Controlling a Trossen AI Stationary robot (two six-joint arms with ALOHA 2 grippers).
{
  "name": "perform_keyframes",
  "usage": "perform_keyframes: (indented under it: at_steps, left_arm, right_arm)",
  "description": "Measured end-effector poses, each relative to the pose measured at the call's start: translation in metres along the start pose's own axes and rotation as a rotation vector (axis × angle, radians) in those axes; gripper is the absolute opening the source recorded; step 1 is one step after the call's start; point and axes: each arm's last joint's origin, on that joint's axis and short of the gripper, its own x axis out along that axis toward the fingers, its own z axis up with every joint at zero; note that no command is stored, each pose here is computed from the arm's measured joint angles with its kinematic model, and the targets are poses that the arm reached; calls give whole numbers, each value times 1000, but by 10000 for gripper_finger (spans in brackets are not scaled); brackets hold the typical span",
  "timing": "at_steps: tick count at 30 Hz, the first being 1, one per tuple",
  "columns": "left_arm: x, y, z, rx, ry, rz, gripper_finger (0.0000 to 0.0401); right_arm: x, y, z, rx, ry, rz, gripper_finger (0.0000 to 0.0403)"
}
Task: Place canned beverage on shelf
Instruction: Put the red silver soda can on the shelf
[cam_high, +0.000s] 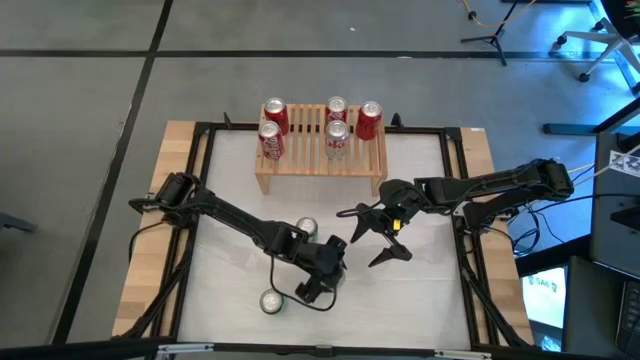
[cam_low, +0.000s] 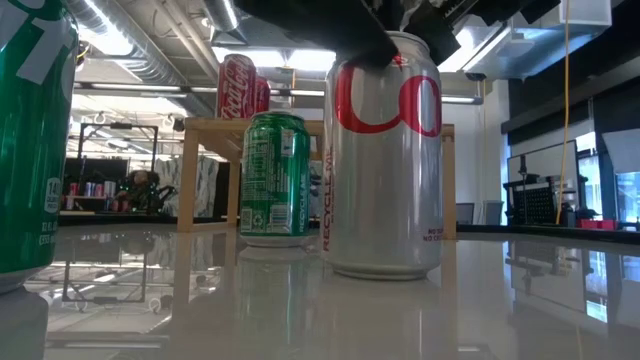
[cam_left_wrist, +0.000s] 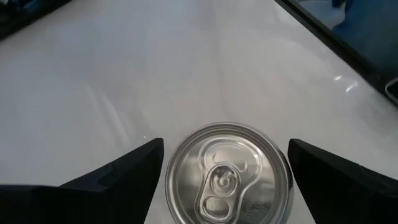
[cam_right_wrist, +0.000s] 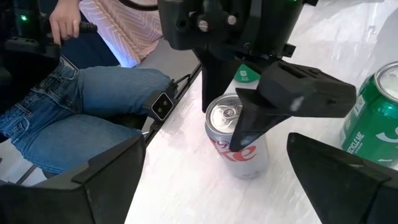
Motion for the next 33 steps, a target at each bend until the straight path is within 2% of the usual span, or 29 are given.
perform_keyframes:
  at_steps: [10,19,33]
  left_arm:
    - [0,1,0,-250,3,20,332]
    - [0,1,-1,-420,5,45,332]
    - [0,0,0,-448,4,43,332]
  right_arm:
    - [0,0,0,0,0,0,386]
    - [0,0,0,0,0,1,386]
    - [0,0,0,0,0,1,386]
